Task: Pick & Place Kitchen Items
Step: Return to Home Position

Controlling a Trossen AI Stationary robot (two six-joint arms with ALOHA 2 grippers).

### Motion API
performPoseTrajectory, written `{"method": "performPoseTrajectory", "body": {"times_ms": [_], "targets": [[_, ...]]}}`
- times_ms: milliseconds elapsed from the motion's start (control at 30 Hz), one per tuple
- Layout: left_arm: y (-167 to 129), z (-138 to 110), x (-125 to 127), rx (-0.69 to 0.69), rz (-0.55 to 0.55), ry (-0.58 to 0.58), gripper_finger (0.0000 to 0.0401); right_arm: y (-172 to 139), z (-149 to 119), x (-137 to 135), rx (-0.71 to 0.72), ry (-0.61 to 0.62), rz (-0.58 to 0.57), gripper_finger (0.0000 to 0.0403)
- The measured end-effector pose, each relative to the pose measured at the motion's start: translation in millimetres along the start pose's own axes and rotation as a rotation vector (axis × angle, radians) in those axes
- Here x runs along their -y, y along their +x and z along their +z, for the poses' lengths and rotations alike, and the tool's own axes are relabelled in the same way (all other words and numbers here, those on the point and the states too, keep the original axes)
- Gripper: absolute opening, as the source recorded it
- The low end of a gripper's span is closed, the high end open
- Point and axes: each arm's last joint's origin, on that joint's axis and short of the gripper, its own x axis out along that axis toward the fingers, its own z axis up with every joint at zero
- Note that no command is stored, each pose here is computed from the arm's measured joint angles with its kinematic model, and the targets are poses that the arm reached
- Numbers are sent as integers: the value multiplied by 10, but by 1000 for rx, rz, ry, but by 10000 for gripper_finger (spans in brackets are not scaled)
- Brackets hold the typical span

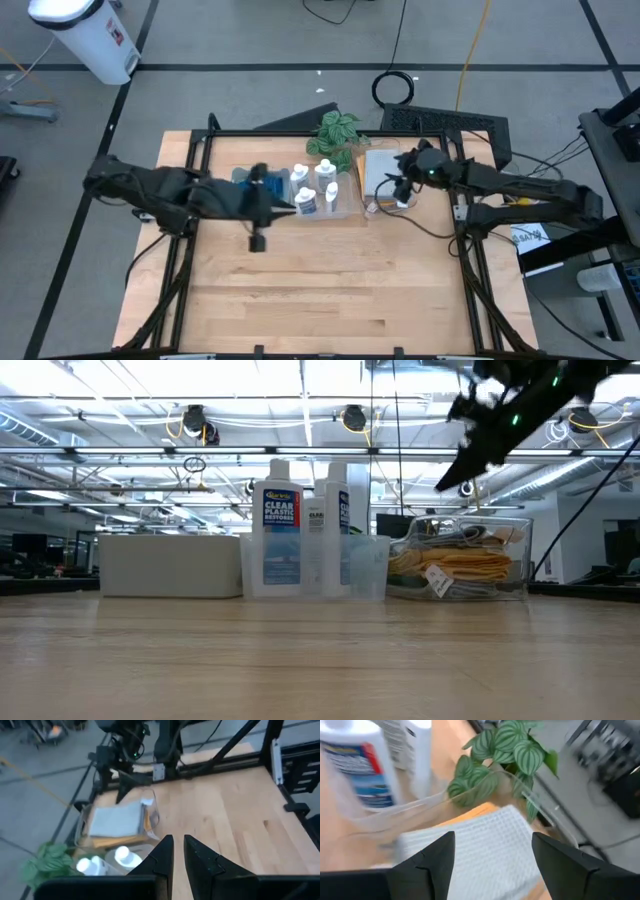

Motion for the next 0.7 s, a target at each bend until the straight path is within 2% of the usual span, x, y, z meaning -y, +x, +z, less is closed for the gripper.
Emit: {"method": "performPoseTrajectory", "body": {"times_ms": [133,300,433,567,700], "targets": [[-245,-133,-83,62,0,32,47,-397,226,49,-46,77,46,231],[-478,-562,-216,189,36,9,47,-950,396,182,2,177,87,227],[-531,-1051,-298,290,89,-30,47,-1371,325,314,12,215,110,228],[-547,-1508,-348,369,134,-99,47,-1709,129,443,63,238,116,228],[-517,-1864,-341,407,148,-159,47,-1927,-52,525,181,358,131,224]]}}
